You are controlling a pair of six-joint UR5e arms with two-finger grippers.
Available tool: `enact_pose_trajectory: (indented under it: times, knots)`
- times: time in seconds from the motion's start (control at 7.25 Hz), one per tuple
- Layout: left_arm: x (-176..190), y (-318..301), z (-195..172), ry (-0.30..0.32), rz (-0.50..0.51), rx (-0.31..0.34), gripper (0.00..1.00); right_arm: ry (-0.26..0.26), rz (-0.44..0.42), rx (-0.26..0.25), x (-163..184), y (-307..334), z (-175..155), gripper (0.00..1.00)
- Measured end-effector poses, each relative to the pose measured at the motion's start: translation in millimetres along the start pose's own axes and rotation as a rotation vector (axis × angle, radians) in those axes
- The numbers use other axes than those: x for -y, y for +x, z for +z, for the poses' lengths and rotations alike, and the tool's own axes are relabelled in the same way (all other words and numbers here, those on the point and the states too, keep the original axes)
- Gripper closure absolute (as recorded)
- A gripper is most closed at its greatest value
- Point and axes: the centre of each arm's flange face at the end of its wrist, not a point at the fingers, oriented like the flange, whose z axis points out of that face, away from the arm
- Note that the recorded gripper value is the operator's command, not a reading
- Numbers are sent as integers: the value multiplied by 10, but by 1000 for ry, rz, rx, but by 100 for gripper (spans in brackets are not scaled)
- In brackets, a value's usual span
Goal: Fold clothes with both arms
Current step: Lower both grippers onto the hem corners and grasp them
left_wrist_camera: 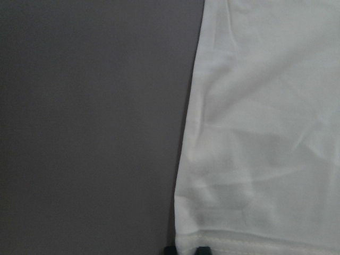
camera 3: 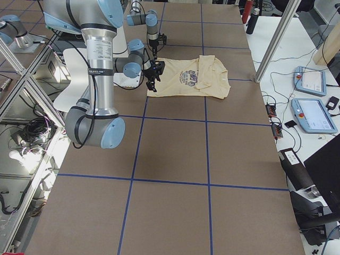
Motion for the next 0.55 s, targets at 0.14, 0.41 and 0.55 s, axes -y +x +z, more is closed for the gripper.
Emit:
enact_pose_trajectory:
  times: [0.14,0.41,0.55]
  knots:
    - [-4,17,-34,0,0,-8,100,7,-2,-5,-33,-10,45,3]
    - [-5,52,-89,1,1,-21,100,20,8,-16,-274,-138,275,26]
    - [-6,61,-99,2,1,-23,100,24,16,-25,-432,-200,407,44]
